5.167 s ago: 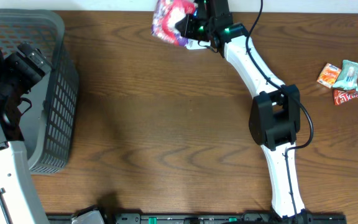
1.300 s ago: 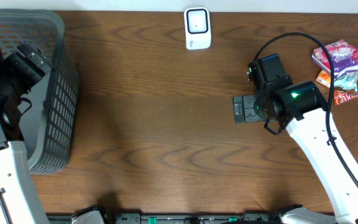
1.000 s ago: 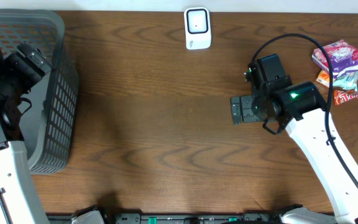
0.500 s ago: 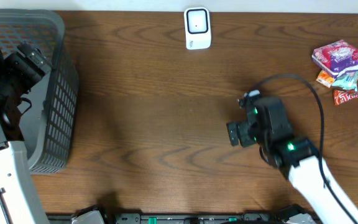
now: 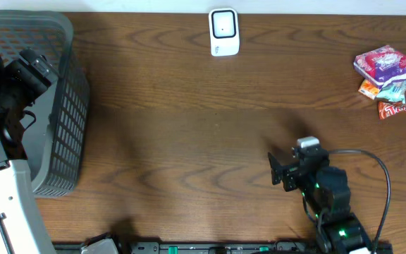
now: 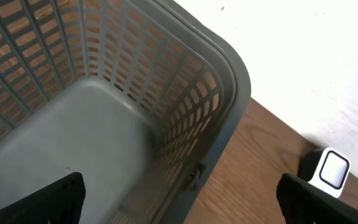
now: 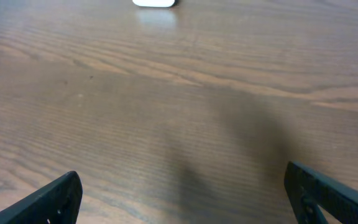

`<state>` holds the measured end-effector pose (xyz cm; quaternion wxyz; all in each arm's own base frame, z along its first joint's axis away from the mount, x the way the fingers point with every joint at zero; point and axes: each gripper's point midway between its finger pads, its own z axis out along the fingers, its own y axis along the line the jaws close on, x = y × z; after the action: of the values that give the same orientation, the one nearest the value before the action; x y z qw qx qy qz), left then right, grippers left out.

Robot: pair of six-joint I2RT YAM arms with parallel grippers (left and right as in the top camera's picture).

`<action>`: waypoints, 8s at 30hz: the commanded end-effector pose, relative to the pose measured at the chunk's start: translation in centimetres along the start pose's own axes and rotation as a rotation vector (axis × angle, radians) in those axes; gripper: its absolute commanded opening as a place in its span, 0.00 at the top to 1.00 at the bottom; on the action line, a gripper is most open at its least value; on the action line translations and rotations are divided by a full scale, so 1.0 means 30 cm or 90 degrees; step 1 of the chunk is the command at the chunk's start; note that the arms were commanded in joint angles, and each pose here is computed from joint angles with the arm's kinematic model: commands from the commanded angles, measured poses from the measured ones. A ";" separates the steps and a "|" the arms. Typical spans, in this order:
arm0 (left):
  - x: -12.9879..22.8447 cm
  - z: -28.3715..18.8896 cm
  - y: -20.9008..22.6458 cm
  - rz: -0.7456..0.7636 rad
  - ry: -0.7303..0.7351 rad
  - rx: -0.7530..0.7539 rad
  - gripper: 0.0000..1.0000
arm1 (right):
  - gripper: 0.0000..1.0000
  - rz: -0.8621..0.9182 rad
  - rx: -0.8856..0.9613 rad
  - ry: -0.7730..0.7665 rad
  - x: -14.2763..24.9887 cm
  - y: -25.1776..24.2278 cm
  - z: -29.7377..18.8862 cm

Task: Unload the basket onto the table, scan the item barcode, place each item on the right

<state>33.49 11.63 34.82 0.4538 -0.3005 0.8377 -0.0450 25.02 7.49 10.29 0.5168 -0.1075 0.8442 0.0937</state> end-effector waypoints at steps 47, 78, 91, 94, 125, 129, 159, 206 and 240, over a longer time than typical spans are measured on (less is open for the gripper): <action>-0.008 0.001 0.007 -0.002 -0.004 -0.007 0.02 | 0.01 0.009 0.143 -0.249 -0.134 -0.183 -0.147; -0.008 0.000 0.007 -0.002 -0.004 -0.007 0.02 | 0.01 -0.012 0.126 -0.249 -0.137 -0.153 -0.141; -0.008 0.000 0.007 -0.002 -0.004 -0.007 0.02 | 0.01 -0.004 0.125 -0.178 -0.069 -0.160 -0.095; -0.008 0.000 0.007 -0.002 -0.004 -0.007 0.02 | 0.01 -0.003 0.125 -0.167 -0.057 -0.160 -0.089; 0.106 0.070 0.022 0.098 0.070 -0.013 0.02 | 0.01 -0.002 0.124 -0.159 -0.049 -0.161 -0.084; 0.189 0.060 -0.022 0.180 0.087 0.021 0.02 | 0.01 -0.002 0.124 -0.159 -0.049 -0.161 -0.084; 0.646 -0.075 -0.018 0.404 -0.357 0.239 0.02 | 0.01 -0.002 0.124 -0.159 -0.049 -0.161 -0.084; 0.852 0.084 0.049 0.281 -0.246 0.269 0.02 | 0.01 -0.002 0.124 -0.159 -0.049 -0.161 -0.084; 0.862 0.079 0.034 0.244 -0.232 0.291 0.02 | 0.01 -0.002 0.124 -0.159 -0.049 -0.161 -0.084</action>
<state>24.51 -0.82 15.56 0.6715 -0.0308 0.7359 -0.0810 24.89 2.29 12.62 0.6276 -0.0412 0.7769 0.0273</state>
